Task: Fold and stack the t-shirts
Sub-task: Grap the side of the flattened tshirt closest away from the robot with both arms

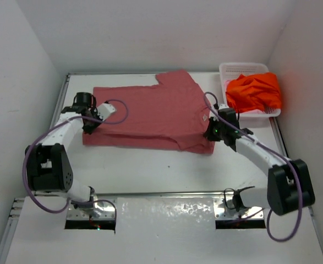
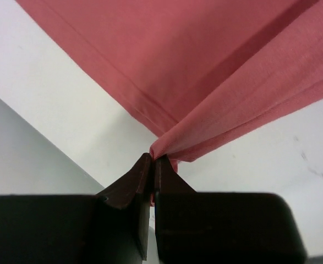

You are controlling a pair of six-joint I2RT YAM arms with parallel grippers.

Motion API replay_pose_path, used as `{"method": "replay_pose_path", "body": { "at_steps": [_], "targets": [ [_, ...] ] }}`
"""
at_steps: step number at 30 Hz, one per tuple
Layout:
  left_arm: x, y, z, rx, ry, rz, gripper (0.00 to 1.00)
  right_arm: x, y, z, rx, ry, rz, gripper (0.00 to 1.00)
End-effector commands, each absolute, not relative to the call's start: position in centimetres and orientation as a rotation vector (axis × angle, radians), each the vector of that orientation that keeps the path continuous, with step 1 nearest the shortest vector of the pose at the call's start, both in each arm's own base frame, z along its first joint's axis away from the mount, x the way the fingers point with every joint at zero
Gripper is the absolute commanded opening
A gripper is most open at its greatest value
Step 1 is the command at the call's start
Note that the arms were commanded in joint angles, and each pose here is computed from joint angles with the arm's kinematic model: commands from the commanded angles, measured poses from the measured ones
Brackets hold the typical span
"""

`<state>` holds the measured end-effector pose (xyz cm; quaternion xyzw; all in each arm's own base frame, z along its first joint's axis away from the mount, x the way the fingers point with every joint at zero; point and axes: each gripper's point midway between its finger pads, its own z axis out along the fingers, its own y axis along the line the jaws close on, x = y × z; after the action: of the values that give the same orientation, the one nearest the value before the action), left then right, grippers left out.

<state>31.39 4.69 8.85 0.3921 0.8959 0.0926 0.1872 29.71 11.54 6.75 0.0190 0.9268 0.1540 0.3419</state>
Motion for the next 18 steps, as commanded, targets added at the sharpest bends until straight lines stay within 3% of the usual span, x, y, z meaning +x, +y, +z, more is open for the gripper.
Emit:
{"method": "replay_pose_path", "body": {
  "at_steps": [1, 6, 18],
  "targets": [
    [35.1, 5.5, 9.2, 0.988, 2.489, 0.309, 0.0, 34.7, 12.3, 9.2, -0.004, 2.283, 0.419, 0.0],
    [37.2, 6.1, 8.5, 0.935, 2.512, 0.302, 0.0, 38.4, 13.1, 7.9, -0.046, 2.334, 0.408, 0.0],
    [39.5, 6.7, 5.4, 0.888, 2.581, 0.307, 0.0, 42.0, 12.8, 5.8, -0.193, 2.421, 0.304, 0.0]
  ]
}}
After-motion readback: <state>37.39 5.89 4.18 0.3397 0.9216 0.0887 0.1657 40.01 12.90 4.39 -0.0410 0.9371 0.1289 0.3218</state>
